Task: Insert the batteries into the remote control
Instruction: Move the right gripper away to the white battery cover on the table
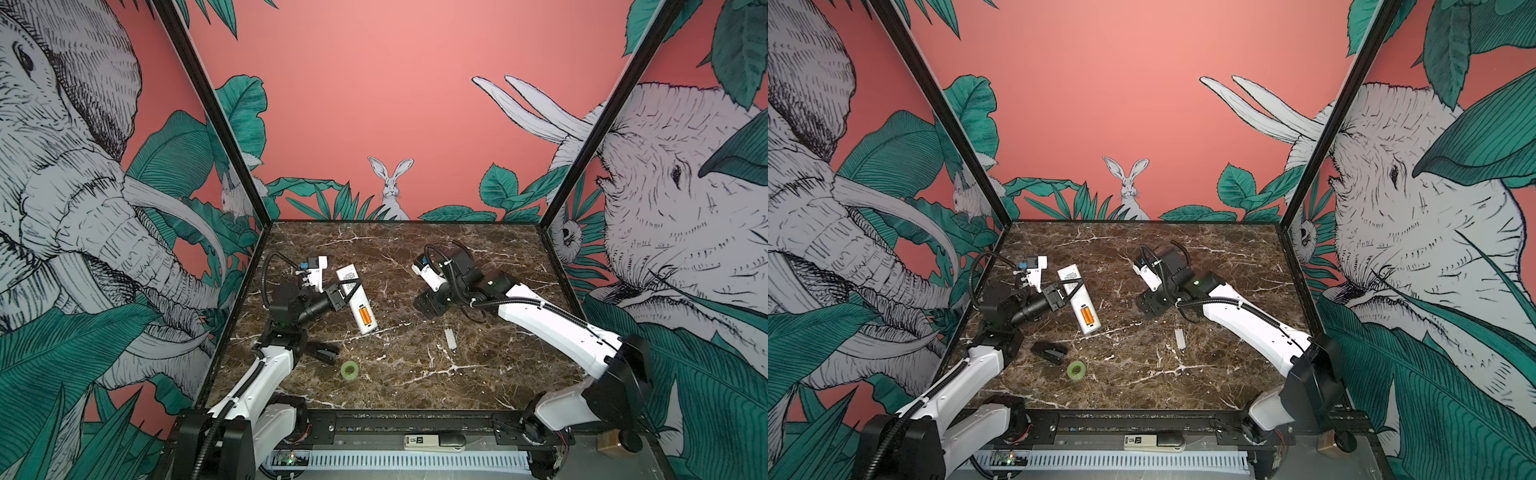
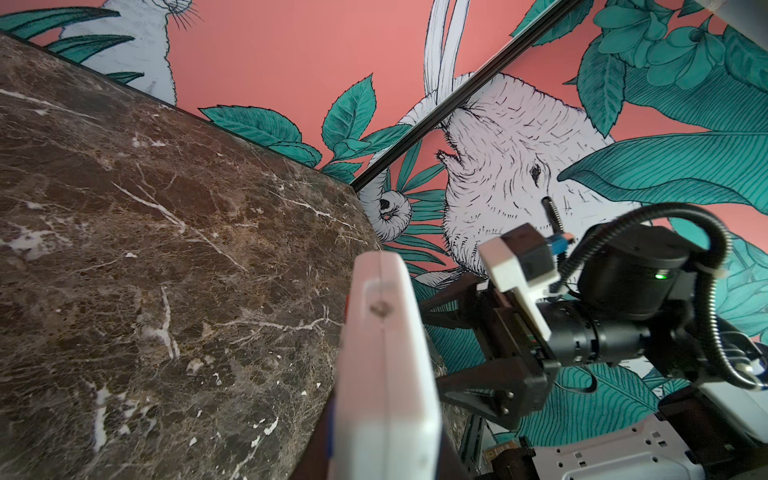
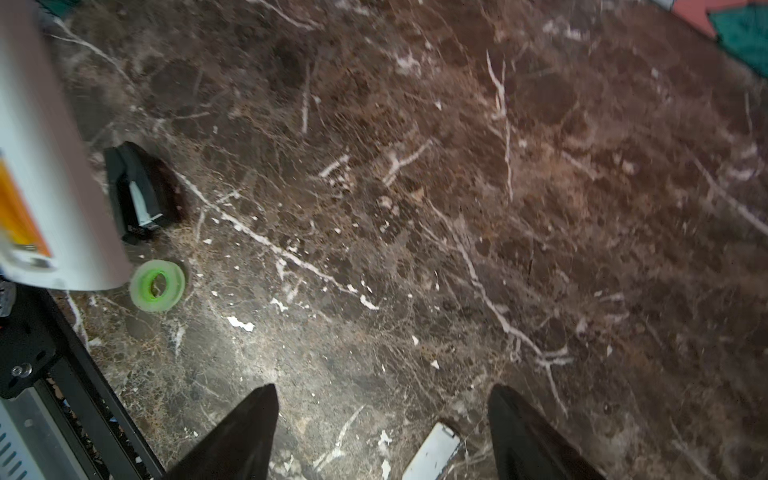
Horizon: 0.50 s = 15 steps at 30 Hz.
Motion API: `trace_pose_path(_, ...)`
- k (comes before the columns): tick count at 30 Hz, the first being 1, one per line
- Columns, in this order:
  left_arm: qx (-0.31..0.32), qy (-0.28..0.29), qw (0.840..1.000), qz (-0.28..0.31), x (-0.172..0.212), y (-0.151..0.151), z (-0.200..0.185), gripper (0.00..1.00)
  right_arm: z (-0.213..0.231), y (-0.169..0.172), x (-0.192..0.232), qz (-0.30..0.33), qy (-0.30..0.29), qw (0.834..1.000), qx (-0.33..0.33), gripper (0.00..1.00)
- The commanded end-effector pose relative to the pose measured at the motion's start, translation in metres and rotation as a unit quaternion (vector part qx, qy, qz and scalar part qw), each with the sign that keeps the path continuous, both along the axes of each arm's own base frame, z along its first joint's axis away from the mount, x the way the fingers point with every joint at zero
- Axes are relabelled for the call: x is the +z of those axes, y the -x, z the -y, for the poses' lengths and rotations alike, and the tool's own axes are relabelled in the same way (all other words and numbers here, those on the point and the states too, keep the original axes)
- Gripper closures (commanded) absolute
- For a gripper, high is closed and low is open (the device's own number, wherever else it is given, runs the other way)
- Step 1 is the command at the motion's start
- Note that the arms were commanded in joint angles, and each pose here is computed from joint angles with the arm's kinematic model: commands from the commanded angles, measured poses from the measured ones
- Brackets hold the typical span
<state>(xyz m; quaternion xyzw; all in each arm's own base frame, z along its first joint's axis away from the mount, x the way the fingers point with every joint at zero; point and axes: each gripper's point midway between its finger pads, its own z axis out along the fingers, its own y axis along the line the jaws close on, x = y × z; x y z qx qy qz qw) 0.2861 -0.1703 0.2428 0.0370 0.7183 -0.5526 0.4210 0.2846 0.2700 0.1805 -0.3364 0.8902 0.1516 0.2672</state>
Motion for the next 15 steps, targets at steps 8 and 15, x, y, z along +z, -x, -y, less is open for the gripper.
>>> trace_pose_path(8,-0.021,0.004,1.0,0.022,-0.001,0.005,0.023,1.0,0.043,0.011,-0.075,-0.124,0.081,0.984,-0.098,0.13)
trace_pose_path(15,-0.043,-0.007,0.999,0.025,-0.005,0.008,0.044,1.0,0.061,0.021,-0.114,-0.162,0.132,0.971,-0.121,0.13)
